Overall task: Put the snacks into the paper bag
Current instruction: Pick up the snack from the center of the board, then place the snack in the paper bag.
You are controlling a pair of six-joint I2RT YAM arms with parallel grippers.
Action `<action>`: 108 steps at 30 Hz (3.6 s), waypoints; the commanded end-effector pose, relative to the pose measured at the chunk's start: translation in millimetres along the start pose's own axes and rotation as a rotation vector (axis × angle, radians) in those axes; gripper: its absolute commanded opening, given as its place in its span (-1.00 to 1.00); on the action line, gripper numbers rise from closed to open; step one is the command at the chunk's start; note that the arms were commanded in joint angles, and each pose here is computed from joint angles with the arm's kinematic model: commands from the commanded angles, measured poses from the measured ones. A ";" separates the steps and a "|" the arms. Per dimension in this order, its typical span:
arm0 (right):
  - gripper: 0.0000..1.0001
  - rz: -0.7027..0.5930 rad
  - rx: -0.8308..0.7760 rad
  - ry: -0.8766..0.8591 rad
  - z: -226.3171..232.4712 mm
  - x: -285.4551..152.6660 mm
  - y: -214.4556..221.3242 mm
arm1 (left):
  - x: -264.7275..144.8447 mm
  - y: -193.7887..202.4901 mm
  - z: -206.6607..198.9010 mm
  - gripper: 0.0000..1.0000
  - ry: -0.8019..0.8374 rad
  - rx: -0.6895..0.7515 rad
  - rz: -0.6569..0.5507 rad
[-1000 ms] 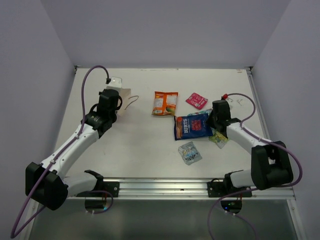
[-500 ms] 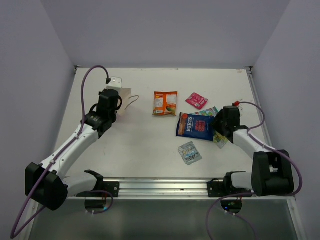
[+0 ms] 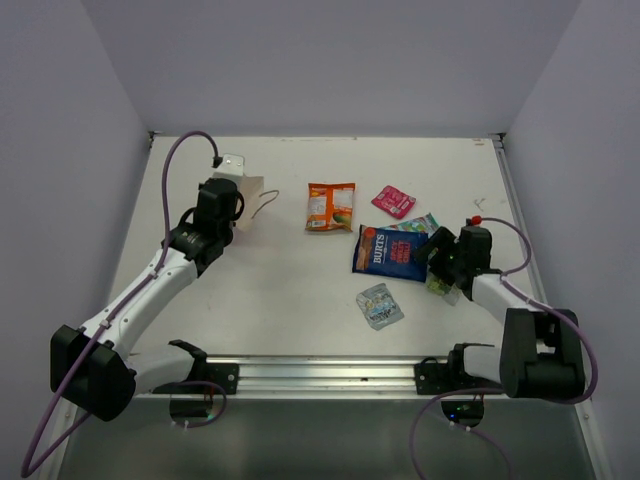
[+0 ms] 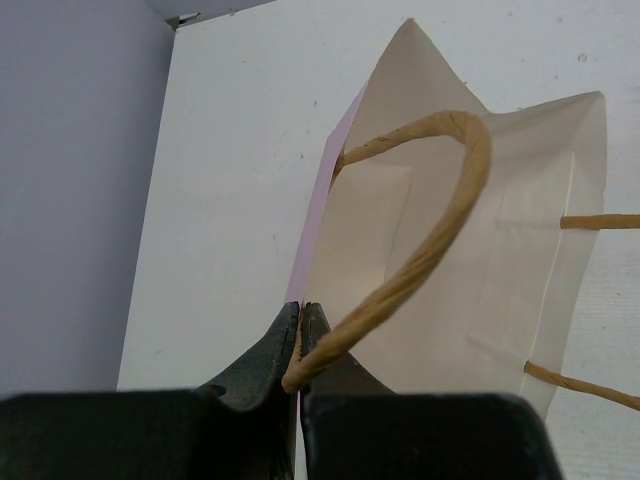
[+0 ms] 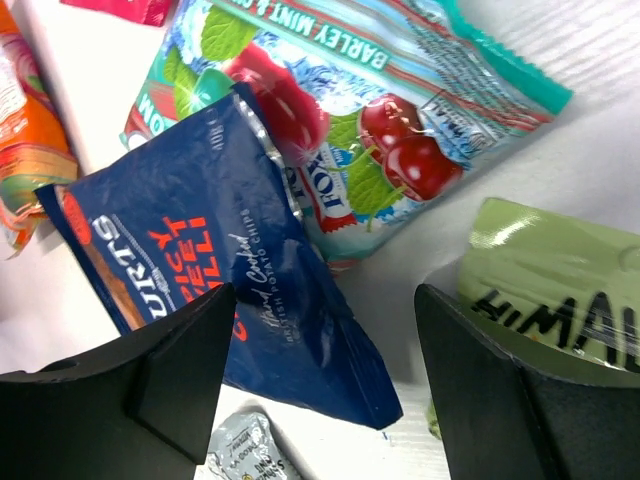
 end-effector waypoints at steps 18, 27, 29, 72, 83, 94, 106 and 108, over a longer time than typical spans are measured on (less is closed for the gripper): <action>0.23 0.048 -0.003 -0.319 25.7 5.4 25.0 | -4.9 -13.0 2.7 -1.00 0.004 -0.047 -0.055; -0.61 0.037 -0.030 -0.413 40.6 -12.7 22.2 | -5.2 -13.9 2.7 -1.00 0.006 -0.047 -0.059; -0.77 0.033 -0.048 -0.423 44.7 -21.7 19.1 | -5.2 -14.0 3.3 -1.00 0.003 -0.042 -0.059; -1.00 -0.281 -0.234 -0.850 364.0 -182.2 -112.4 | -9.8 -18.7 7.4 -1.00 -0.004 -0.046 -0.082; -1.00 -0.153 -0.321 -0.767 385.1 -130.4 -41.3 | -5.7 -14.4 8.4 -1.00 -0.036 -0.044 -0.057; -1.00 -0.074 -0.381 -0.740 378.4 -126.5 8.2 | -4.3 -11.5 10.4 -1.00 -0.074 -0.066 -0.029; -1.00 -0.006 -0.301 -0.621 357.0 -96.1 19.7 | -13.0 -15.9 7.3 -1.00 -0.014 -0.078 -0.039; -1.00 -0.010 -0.279 -0.609 352.3 -94.2 13.2 | -16.1 -15.6 6.2 -1.00 0.002 -0.087 -0.032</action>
Point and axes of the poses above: each gripper's point midway between its finger pads, its own x axis out along the fingers, its own z axis along the line the jaws close on, y = z × x, the point moved 4 cm from there along -x, back along the fingers, and after that the axes turned 12 degrees about -x, right-handed, at the moved point
